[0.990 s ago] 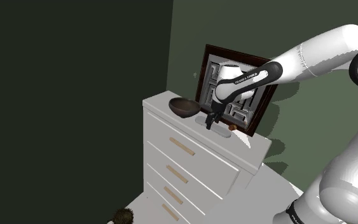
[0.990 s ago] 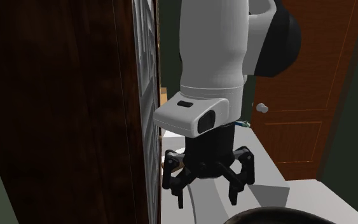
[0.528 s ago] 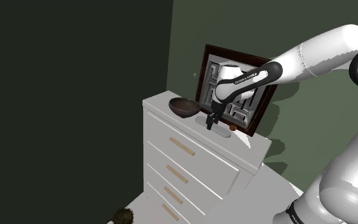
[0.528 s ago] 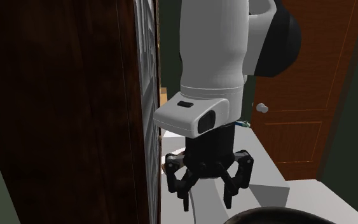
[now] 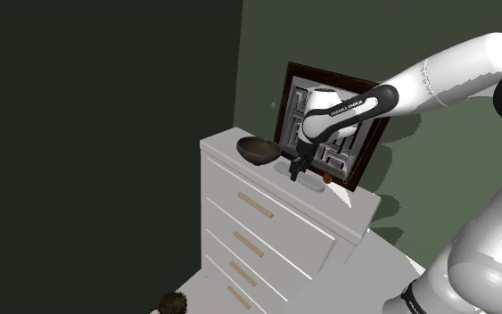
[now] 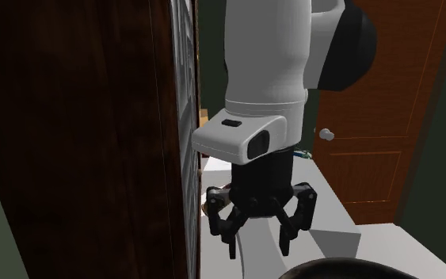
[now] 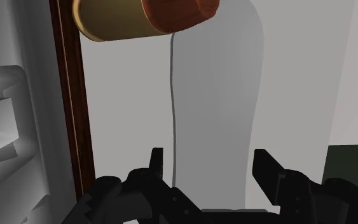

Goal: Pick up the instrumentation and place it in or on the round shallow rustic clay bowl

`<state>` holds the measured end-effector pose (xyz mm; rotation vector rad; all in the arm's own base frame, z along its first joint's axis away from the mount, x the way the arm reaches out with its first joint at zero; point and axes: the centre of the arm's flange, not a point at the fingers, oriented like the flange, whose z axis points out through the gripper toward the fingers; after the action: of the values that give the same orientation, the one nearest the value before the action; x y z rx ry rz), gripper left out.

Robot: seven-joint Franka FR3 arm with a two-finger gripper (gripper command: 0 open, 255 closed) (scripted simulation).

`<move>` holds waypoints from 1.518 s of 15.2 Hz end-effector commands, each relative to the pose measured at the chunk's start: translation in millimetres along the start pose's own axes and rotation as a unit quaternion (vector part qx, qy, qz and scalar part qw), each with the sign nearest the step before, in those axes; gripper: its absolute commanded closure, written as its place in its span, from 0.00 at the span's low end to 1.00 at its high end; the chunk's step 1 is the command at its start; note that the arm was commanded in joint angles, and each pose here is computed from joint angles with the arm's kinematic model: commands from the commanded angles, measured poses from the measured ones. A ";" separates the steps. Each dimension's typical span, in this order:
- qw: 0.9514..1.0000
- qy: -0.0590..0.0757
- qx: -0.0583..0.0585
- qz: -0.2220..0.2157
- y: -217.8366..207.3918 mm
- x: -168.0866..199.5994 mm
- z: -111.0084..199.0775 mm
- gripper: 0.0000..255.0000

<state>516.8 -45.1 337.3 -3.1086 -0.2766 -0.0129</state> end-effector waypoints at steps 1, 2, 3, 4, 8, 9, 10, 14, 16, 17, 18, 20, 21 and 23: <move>1.000 0.000 0.000 0.000 0.9 0.6 -9.0 1.00; 1.000 0.000 0.000 0.000 0.8 0.6 -14.3 1.00; 1.000 0.000 0.000 0.000 0.7 0.7 -19.6 1.00; 1.000 0.000 0.000 0.000 0.6 0.7 -24.8 1.00; 1.000 0.000 0.000 0.000 0.2 0.9 -45.9 1.00; 1.000 0.000 0.000 0.000 0.1 1.0 -51.2 1.00; 1.000 0.000 0.000 0.000 0.0 1.0 -56.5 1.00; 1.000 0.000 0.000 0.000 -0.4 1.3 -77.6 1.00; 1.000 0.000 0.000 0.000 -0.6 1.4 -88.2 1.00; 1.000 0.000 0.000 0.000 -0.7 1.4 -93.4 1.00; 1.000 0.000 0.000 0.000 -0.8 1.5 -98.7 1.00; 1.000 0.000 0.000 0.000 -1.1 1.6 -109.3 1.00; 1.000 0.000 0.000 0.000 -1.2 1.6 -114.5 1.00; 1.000 0.000 0.000 0.000 -1.4 1.7 -125.1 1.00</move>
<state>517.5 -45.2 455.1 -3.1086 -0.2766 -0.0134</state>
